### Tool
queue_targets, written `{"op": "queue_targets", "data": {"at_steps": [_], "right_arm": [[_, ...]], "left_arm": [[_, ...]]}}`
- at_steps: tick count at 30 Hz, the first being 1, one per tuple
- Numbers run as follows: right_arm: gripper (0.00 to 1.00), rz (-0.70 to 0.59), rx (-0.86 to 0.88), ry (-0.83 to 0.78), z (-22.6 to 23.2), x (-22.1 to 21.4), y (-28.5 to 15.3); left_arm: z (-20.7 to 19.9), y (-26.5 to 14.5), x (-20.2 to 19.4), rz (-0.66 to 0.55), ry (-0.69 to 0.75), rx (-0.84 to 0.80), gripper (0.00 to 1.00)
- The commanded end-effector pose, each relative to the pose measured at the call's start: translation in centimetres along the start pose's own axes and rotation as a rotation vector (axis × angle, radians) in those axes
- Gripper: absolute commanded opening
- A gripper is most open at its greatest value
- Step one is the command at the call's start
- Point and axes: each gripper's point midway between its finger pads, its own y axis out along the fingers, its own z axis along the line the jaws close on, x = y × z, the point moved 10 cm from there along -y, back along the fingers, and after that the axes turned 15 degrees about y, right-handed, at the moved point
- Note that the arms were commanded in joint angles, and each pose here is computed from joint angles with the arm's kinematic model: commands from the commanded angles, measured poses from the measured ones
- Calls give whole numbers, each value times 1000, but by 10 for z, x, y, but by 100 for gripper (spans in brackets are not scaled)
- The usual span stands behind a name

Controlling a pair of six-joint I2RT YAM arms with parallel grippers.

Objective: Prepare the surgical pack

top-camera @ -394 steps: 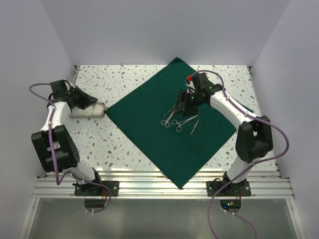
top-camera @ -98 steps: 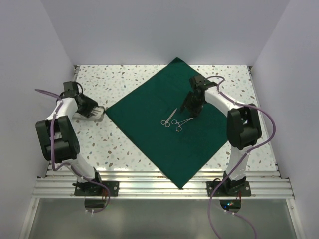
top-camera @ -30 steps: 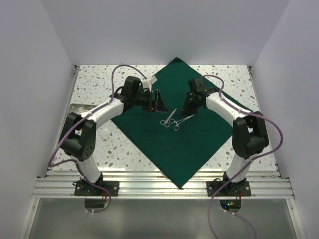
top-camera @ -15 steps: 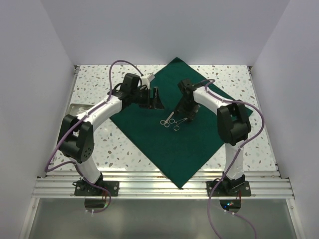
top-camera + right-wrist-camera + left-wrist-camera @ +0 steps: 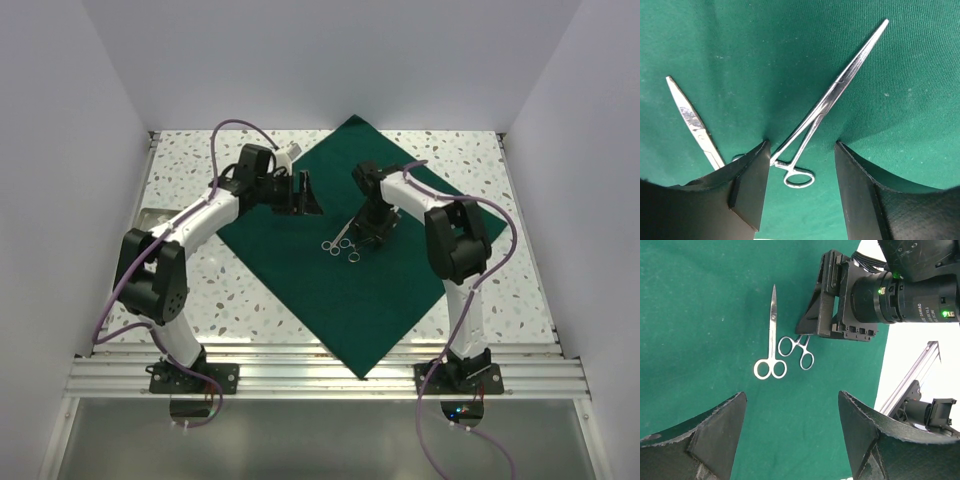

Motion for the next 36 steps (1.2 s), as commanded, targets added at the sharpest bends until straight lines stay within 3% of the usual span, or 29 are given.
{"op": "queue_targets", "data": {"at_steps": [1,4,5,9,13,29,36], "right_arm": [[56,-49,-39,17,4,6,6],[50,-37,-77,1,4,5,14],[37,-31,-91,-3,2,3,15],[13,-33,-90,-13,-1,3,10],[3,-49,-67,-23,-2,6,-5],[0,-54,74,-99,-17,5,-50],[0,-29,457,-334,-8,0,-87]], "left_arm": [[3,-4,12,-32,37,-34,77],[4,-4,11,-30,35,-45,77],[4,-4,11,-31,37,-51,77],[4,-4,10,-24,43,-60,77],[4,-5,7,-7,44,-63,78],[-1,-14,0,22,64,-84,79],[-14,-11,-5,4,36,-271,80]]}}
